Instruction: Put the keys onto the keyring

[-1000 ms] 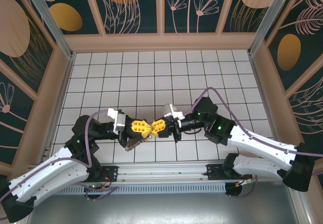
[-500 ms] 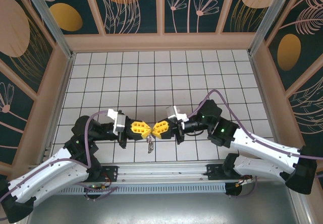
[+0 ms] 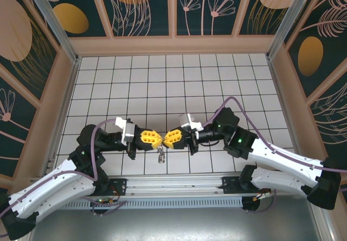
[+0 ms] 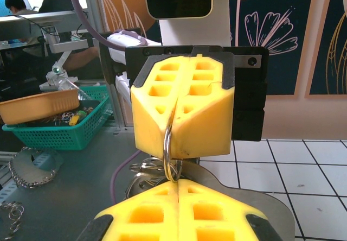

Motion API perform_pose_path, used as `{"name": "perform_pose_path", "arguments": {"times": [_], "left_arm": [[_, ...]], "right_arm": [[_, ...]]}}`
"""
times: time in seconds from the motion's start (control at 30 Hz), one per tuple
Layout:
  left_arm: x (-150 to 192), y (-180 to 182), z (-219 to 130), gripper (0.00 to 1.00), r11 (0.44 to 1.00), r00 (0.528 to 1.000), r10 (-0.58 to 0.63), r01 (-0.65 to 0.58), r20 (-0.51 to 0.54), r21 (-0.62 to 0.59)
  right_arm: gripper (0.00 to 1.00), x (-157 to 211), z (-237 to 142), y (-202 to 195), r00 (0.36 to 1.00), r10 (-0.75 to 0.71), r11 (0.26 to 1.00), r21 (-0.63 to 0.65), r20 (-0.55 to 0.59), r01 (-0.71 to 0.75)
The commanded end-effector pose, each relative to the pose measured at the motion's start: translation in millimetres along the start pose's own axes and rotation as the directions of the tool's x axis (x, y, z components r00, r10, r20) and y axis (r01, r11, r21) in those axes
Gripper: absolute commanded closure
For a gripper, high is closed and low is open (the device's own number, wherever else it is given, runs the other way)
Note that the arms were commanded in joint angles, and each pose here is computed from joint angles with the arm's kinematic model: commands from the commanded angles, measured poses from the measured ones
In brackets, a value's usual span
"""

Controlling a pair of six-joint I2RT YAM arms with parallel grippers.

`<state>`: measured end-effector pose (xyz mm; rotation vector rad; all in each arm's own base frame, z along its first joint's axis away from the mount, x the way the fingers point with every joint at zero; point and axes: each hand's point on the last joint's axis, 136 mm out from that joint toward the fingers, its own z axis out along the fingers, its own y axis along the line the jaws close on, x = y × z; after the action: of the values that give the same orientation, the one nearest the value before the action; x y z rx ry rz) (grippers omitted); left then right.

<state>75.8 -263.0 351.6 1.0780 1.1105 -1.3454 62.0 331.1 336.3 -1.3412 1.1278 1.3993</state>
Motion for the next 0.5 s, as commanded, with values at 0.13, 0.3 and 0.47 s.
{"name": "perform_pose_path", "arguments": {"times": [0.13,0.3,0.47], "left_arm": [[-4.4,-2.0,-1.1,1.00,1.000,1.000,0.025,-0.025,-0.003,-0.001],[-5.1,-3.0,-0.4,1.00,1.000,1.000,0.026,-0.026,-0.003,0.007],[-7.9,-3.5,-0.3,1.00,1.000,1.000,0.029,-0.029,0.002,0.009]], "right_arm": [[0.74,-7.4,-2.4,2.8,0.999,-0.025,1.000,0.012,0.027,0.024],[0.70,3.6,-1.9,2.2,1.000,-0.001,1.000,0.012,0.001,0.001],[0.66,14.4,-2.3,0.4,1.000,0.019,1.000,0.023,-0.020,-0.019]]}}
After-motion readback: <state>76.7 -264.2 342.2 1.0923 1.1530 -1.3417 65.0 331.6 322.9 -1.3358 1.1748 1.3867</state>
